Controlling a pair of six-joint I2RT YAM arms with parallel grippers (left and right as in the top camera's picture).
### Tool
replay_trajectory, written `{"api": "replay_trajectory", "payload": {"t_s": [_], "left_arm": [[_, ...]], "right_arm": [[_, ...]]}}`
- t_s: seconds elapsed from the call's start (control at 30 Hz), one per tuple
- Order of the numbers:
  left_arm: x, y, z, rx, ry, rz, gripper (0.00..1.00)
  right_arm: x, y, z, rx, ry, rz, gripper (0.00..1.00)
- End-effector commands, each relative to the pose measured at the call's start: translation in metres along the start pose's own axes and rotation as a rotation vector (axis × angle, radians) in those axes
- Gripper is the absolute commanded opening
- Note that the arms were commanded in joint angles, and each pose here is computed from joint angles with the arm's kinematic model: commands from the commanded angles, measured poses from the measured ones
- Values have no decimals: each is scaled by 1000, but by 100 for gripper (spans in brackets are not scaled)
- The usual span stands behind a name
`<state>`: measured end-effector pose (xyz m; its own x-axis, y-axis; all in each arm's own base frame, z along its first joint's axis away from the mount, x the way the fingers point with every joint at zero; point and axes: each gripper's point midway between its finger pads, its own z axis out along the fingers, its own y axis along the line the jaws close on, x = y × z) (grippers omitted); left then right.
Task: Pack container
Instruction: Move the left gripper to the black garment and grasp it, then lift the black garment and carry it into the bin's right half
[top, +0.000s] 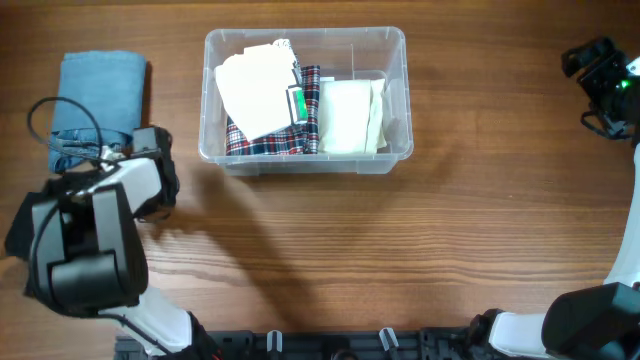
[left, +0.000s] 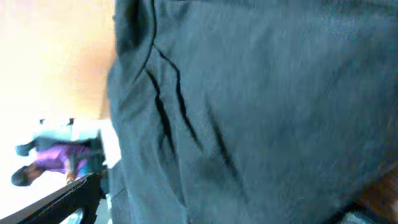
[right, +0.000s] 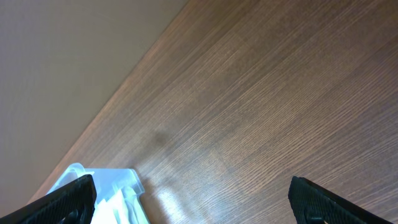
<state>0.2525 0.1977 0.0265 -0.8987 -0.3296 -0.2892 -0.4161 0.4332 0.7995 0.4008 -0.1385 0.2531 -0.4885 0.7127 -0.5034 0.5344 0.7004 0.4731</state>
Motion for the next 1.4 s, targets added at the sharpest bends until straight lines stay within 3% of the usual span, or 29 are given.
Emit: {"api": "replay_trajectory", "payload": {"t_s": [0.0, 0.1, 0.13, 0.2, 0.27, 0.4, 0.5, 0.53, 0.7, 0.8, 0.93, 1.2, 1.37], "left_arm": [[80, -49, 38, 158, 262, 143, 100], [83, -56, 45, 168, 275, 124, 98], [81, -59, 45, 182, 269, 107, 86], [81, -63, 44, 202, 271, 97, 71], [81, -64, 44, 208, 272, 91, 43], [82, -70, 42, 238, 286, 37, 41], [84, -86, 36, 334, 314, 19, 27], [85, -92, 33, 370, 326, 16, 17], [76, -105, 23, 448, 325, 5, 15], [61, -103, 16, 451, 318, 18, 4], [33, -95, -3, 476, 348, 52, 4], [-29, -83, -70, 725, 436, 30, 4], [-64, -53, -115, 830, 458, 12, 4]], "right_arm": [[1, -3, 5, 10, 8, 9, 100], [1, -3, 5, 10, 8, 9, 100], [1, -3, 5, 10, 8, 9, 100], [1, -3, 5, 10, 8, 9, 100], [1, -3, 5, 10, 8, 9, 100], [1, -3, 5, 10, 8, 9, 100], [1, -3, 5, 10, 8, 9, 100], [1, -3, 5, 10, 8, 9, 100], [1, -3, 5, 10, 8, 9, 100], [1, -3, 5, 10, 8, 9, 100], [1, -3, 5, 10, 8, 9, 100], [1, -3, 5, 11, 8, 10, 100], [1, -3, 5, 10, 8, 9, 100]]}}
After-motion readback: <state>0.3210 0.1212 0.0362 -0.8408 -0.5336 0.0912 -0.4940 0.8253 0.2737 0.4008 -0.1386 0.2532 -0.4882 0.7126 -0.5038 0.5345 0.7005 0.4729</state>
